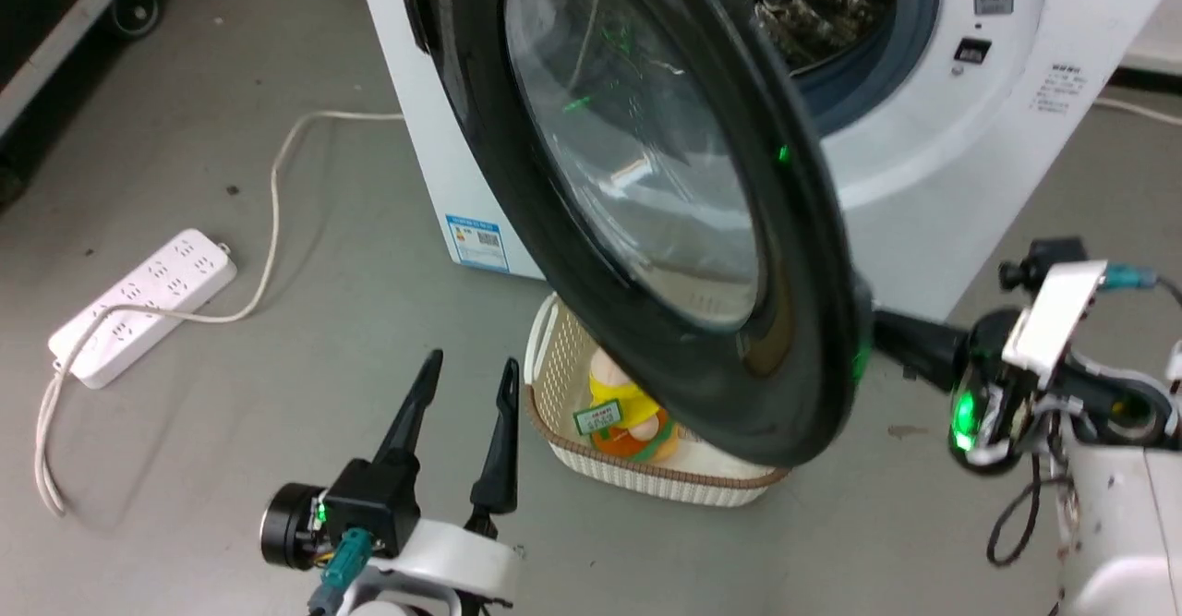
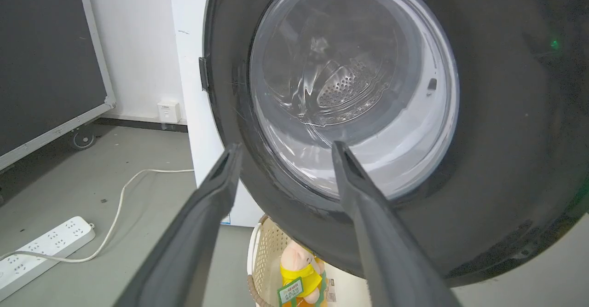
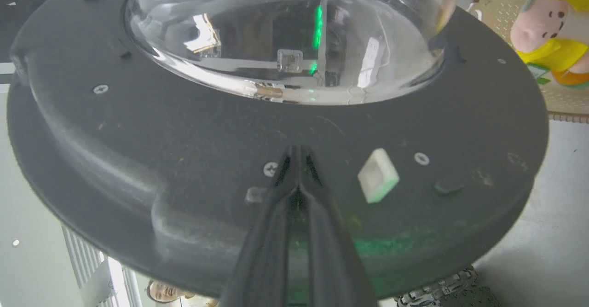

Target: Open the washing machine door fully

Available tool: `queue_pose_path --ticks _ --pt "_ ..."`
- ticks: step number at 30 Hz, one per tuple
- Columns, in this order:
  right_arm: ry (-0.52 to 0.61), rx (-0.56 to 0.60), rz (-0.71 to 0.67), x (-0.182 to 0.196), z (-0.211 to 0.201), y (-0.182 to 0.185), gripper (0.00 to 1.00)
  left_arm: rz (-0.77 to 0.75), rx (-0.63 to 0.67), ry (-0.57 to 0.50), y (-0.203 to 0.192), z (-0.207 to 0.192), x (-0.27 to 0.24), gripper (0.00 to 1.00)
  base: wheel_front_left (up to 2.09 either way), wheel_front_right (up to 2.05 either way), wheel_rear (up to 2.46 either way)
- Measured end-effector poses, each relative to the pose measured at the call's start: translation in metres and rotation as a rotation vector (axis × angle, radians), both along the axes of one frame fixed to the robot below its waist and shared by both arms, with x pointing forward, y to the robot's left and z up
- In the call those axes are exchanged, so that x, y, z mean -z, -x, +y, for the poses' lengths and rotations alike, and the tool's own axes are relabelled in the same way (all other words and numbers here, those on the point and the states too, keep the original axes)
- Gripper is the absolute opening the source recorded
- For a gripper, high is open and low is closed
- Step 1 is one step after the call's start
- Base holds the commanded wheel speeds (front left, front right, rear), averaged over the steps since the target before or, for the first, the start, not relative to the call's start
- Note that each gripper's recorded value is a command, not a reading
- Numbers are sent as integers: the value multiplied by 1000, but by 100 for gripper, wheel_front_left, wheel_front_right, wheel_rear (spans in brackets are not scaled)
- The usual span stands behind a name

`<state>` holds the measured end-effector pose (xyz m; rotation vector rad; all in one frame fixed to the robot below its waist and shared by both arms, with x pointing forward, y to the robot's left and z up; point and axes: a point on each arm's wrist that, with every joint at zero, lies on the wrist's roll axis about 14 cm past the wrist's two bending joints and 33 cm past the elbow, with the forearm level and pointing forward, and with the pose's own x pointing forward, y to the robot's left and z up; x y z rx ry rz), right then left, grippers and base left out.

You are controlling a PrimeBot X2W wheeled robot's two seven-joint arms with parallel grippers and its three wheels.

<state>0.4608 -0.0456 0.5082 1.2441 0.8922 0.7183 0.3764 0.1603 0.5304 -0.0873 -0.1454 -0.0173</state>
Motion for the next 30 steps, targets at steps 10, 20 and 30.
queue_pose_path --ticks 10,20,30 --pt "-83 -228 -29 -4 64 68 0 -3 -5 1 15 4 -1 100 0 0 0" --pt "-106 -227 -60 -8 97 82 0 11 -26 5 22 10 3 100 0 0 0" --pt "205 292 -476 -56 -11 30 100 -29 -9 23 23 5 -9 100 0 0 0"
